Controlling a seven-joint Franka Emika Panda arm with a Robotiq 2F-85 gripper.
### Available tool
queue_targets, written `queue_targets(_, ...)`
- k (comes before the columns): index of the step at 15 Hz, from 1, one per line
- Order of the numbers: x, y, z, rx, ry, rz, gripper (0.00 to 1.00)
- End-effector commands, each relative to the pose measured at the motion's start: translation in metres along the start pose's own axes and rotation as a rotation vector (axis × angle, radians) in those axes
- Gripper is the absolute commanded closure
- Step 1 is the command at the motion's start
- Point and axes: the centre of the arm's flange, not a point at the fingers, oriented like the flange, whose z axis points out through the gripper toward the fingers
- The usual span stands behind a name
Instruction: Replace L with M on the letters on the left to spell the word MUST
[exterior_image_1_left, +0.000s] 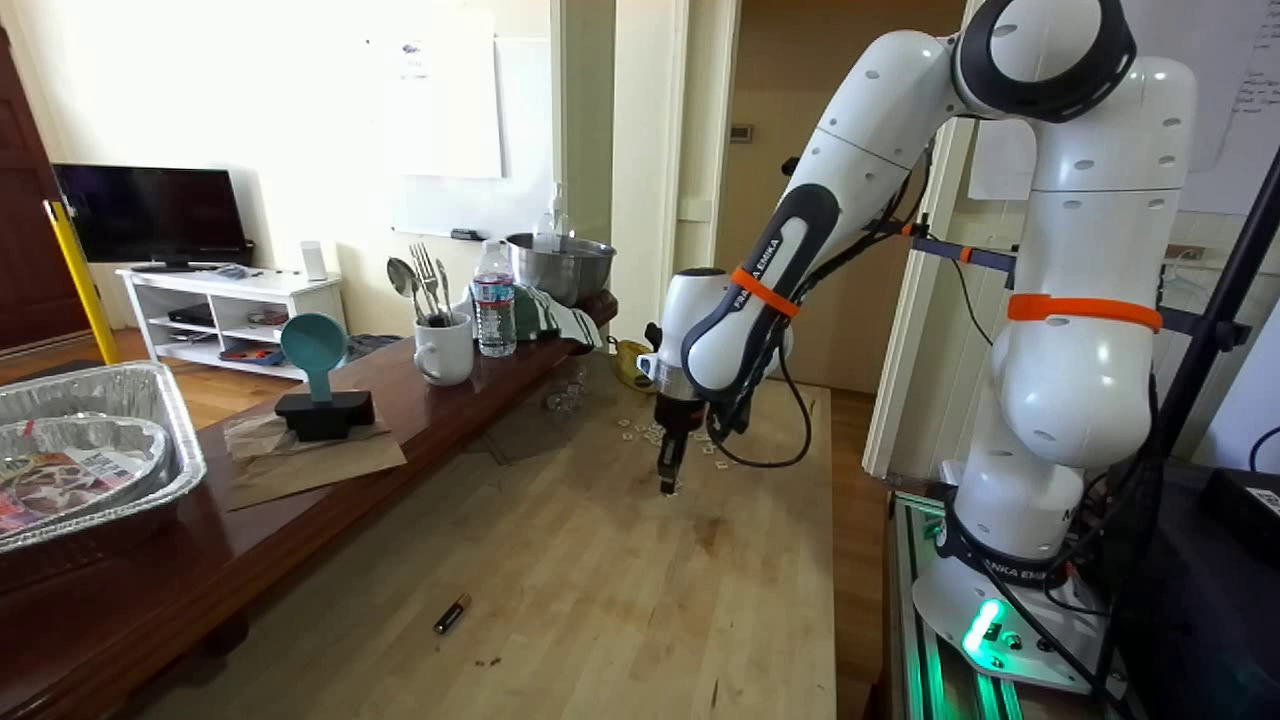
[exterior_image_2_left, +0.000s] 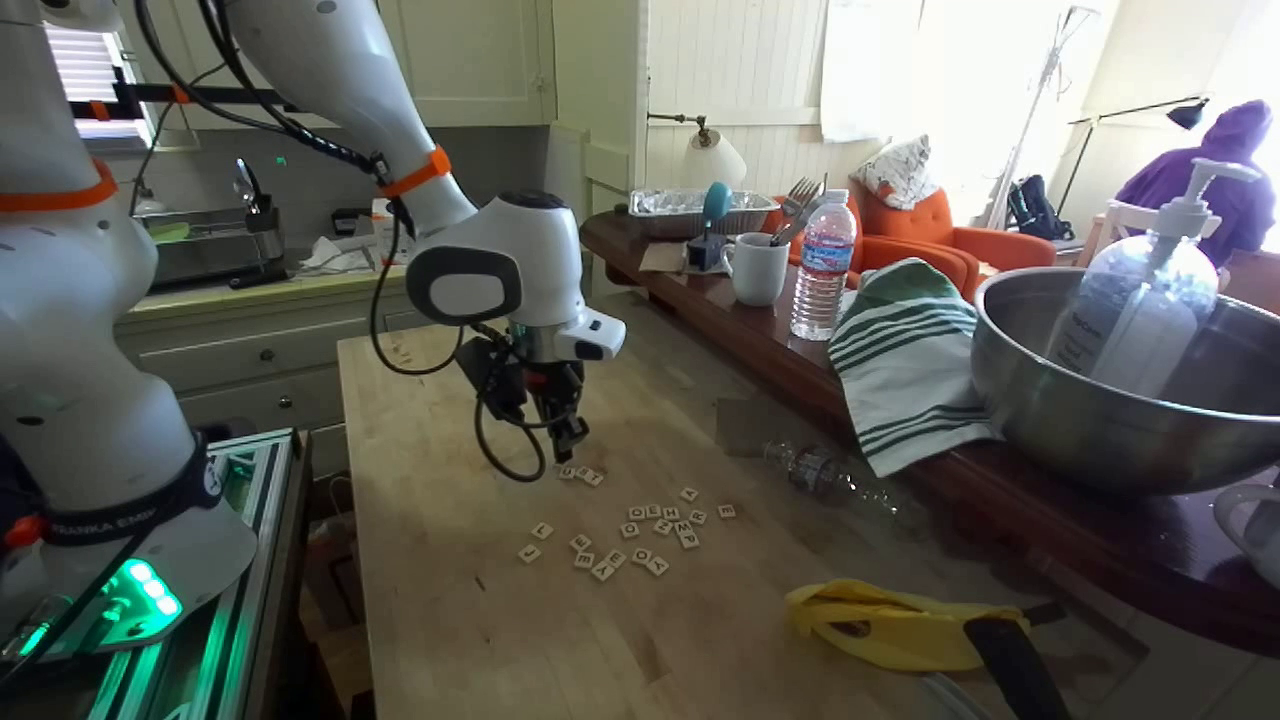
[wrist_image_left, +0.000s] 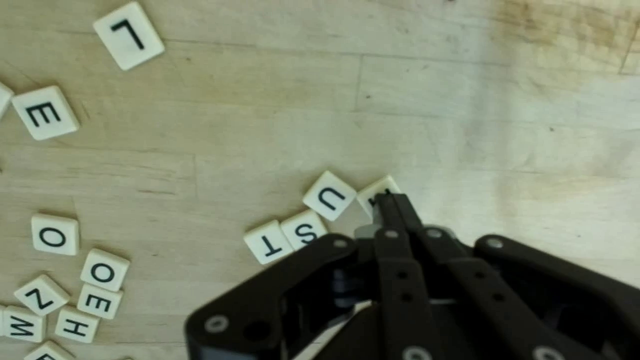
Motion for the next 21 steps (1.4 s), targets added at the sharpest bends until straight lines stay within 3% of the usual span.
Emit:
queue_targets(1, -0.0100, -0.0058, 0.0075, 0.019, -0.052, 0.001, 1.00)
queue_targets(21, -0.0140, -0.0051, 0.0082, 0.003, -0.091, -0.076, 1.00)
